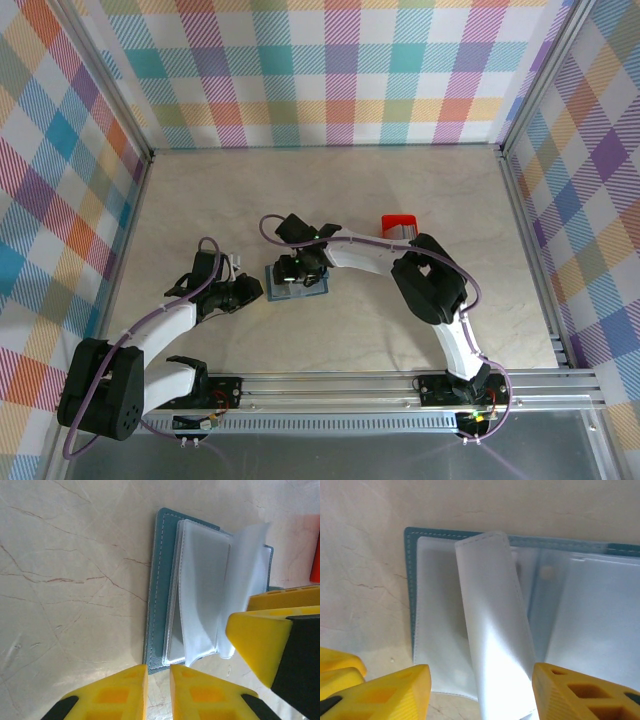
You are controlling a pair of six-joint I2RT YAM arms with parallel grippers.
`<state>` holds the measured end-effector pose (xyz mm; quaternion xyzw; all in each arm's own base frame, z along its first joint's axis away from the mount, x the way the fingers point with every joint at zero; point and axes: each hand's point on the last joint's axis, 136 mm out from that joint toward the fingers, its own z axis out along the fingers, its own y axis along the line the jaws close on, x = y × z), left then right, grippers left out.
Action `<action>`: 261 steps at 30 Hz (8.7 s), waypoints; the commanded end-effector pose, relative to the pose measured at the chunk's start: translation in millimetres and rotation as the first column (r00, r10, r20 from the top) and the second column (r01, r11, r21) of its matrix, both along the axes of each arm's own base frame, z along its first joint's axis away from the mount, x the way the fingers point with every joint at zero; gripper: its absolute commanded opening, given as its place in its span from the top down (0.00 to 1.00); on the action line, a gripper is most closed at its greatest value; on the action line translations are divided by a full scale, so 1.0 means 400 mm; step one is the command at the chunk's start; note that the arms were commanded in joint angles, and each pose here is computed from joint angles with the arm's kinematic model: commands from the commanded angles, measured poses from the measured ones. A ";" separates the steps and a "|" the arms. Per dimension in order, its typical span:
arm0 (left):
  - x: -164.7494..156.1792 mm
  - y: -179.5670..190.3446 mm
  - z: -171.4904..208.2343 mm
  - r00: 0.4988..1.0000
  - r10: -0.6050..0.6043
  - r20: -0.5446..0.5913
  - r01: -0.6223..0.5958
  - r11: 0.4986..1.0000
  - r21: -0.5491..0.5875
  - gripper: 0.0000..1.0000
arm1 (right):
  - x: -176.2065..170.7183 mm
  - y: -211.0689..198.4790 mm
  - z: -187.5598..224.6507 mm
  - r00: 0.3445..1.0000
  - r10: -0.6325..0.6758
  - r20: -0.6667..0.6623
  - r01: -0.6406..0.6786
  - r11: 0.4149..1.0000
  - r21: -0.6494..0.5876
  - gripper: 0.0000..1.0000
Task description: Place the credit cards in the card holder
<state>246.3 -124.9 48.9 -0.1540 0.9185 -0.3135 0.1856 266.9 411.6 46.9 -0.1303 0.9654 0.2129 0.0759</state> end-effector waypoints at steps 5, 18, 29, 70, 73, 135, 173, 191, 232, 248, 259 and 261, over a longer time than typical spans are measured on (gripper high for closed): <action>0.016 -0.026 0.040 0.996 -0.075 0.043 0.077 0.996 -0.050 0.81 | -0.005 -0.031 0.020 1.000 -0.024 0.019 0.025 0.998 -0.051 0.45; 0.030 -0.026 0.063 0.996 -0.065 0.062 0.068 0.996 -0.051 0.81 | 0.019 -0.130 0.064 0.988 -0.053 0.143 0.085 0.970 -0.230 0.45; 0.097 -0.069 0.217 0.960 -0.103 0.260 0.141 0.981 -0.130 0.80 | 0.114 -0.403 0.290 0.965 -0.234 0.121 0.221 0.968 0.118 0.40; 0.210 -0.221 0.368 0.838 -0.359 0.410 0.461 0.869 -0.181 0.77 | 0.303 -0.767 0.082 0.975 -0.134 0.179 0.204 0.859 -0.469 0.39; 0.198 -0.234 0.373 0.822 -0.383 0.421 0.492 0.850 -0.187 0.74 | 0.313 -0.768 0.068 0.978 -0.118 0.172 0.189 0.851 -0.490 0.39; 0.145 -0.269 0.318 0.780 -0.507 0.368 0.574 0.814 -0.094 0.34 | 0.357 -0.739 0.189 0.929 -0.146 0.340 0.283 0.872 -0.400 1.00; 0.155 -0.346 0.749 0.749 0.000 0.663 0.411 0.785 -0.463 0.38 | 0.095 -0.473 0.879 0.823 -0.257 0.507 -0.190 0.716 0.672 1.00; 0.105 -0.446 0.839 0.659 -0.042 0.751 0.586 0.654 -0.478 0.46 | 0.113 -0.419 0.887 0.916 -0.238 0.324 -0.128 0.590 0.797 1.00; 0.069 -0.461 0.860 0.667 -0.037 0.744 0.605 0.609 -0.513 1.00 | 0.032 -0.399 0.831 0.957 -0.070 0.282 -0.198 0.553 0.809 0.71; 0.124 -0.391 0.734 0.777 0.010 0.629 0.422 0.733 -0.534 0.20 | 0.065 -0.396 0.750 0.955 -0.088 0.283 -0.179 0.591 0.787 1.00; 0.119 -0.217 0.526 0.895 0.030 0.446 0.178 0.891 -0.417 0.04 | 0.051 -0.361 0.532 0.948 -0.122 0.295 -0.130 0.696 0.706 1.00; 0.111 -0.196 0.484 0.914 0.011 0.405 0.156 0.913 -0.377 0.03 | 0.048 -0.355 0.489 0.946 -0.144 0.290 -0.100 0.723 0.684 1.00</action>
